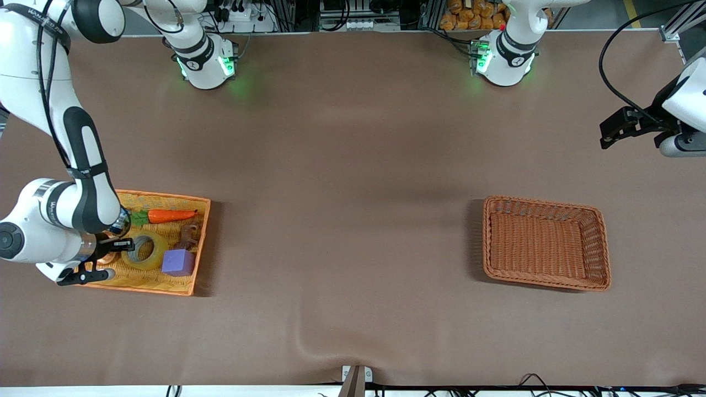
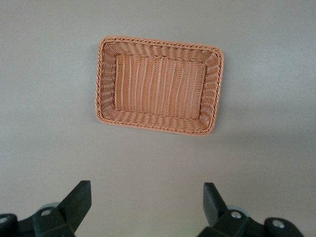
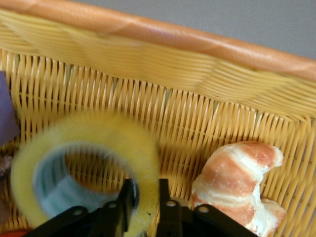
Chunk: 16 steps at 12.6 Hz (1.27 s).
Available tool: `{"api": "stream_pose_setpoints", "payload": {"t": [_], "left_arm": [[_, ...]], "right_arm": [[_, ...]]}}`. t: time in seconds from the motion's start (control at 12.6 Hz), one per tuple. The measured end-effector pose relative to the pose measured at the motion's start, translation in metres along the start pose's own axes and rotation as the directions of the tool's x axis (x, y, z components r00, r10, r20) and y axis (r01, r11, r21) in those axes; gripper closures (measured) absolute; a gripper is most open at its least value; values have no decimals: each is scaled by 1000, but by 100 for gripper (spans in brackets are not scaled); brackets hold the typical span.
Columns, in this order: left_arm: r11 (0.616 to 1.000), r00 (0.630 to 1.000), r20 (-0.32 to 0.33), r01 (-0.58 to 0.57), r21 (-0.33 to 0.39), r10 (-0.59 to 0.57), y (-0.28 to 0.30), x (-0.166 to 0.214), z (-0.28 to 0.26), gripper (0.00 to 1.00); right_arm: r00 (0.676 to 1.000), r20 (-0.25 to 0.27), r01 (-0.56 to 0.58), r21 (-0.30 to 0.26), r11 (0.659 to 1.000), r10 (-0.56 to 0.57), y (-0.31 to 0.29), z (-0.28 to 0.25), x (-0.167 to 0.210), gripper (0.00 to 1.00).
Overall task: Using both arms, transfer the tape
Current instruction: 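Close the right gripper on the tape roll's rim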
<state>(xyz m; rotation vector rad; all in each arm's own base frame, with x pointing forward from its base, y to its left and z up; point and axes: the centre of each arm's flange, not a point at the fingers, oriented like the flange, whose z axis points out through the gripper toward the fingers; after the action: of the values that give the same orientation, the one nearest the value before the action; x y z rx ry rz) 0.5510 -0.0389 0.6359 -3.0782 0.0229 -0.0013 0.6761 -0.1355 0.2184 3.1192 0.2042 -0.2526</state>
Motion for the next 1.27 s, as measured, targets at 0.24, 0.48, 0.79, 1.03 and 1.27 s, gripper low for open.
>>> {"api": "stream_pose_setpoints", "payload": {"t": [0.24,0.48,0.79,1.03,1.27], "left_arm": [[1000,1000,-2,0,0,0,0,0,0,0],[1000,1000,-13,0,-3,0,0,2,0,0],[1000,1000,-12,-1,-3,1,1,4,2,0],[1000,1000,-7,-2,-4,2,1,9,8,0],[1000,1000,-17,6,-5,-6,-3,10,7,0]], "right_arm": [[1000,-4,2,-1,1000,-2,0,-1,1,78],[996,-75,37,-23,999,-38,-2,-40,11,78],[962,-205,166,-82,983,-180,-44,-139,21,78],[929,-249,259,-88,962,-273,-106,-177,28,78],[906,-261,332,-49,942,-333,-167,-184,34,78]]}}
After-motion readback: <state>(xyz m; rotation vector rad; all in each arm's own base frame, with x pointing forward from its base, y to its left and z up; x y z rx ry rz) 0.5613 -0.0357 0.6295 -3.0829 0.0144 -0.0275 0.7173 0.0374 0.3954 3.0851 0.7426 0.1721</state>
